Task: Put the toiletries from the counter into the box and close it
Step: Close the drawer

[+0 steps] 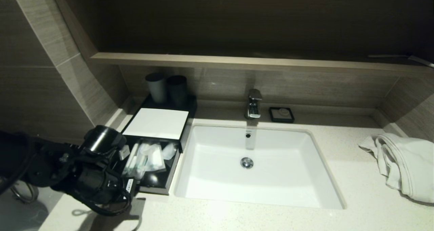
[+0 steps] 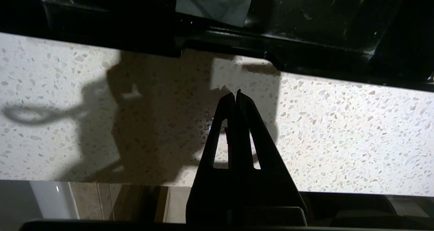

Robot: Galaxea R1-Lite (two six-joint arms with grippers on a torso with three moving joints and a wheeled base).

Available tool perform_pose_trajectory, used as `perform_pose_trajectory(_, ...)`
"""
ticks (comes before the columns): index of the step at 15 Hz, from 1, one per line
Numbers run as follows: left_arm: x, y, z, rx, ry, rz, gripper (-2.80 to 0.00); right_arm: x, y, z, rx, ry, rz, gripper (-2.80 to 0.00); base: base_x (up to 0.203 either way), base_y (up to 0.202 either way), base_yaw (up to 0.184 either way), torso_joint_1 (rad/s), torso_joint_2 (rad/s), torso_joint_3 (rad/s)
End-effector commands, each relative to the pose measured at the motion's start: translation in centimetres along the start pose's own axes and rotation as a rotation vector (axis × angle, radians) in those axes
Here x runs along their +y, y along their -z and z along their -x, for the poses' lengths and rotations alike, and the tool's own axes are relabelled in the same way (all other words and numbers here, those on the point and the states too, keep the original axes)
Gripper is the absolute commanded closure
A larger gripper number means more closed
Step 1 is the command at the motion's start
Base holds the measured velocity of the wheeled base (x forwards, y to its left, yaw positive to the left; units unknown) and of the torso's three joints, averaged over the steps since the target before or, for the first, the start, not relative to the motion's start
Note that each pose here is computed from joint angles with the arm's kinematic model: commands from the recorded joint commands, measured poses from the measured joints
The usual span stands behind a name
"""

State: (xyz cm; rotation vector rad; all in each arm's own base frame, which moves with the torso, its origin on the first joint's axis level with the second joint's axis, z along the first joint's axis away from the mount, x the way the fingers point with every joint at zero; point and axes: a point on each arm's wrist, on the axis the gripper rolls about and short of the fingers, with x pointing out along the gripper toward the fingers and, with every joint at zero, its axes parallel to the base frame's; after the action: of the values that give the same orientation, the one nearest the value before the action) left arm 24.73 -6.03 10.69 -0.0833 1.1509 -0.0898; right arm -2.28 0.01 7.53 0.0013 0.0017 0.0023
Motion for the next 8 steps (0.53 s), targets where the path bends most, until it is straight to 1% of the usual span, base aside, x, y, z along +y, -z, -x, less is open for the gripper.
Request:
perform_pose_trajectory(1,-0.02,-0.11,-0.53,0.01,-0.002,0.005,0.0,0.0,0.0,0.0,0.0,-0.001,0.0,0.0,0.0,0.0,0.0,0.0,0.0,0.0)
perform_pose_trajectory(8,0.02,-0.93,-0.97,-0.019,-0.008,0.015,0.0,0.0,0.0,0.0,0.0,-0.001,0.0,0.0,0.0,0.0,0.0,0.0,0.0,0.0)
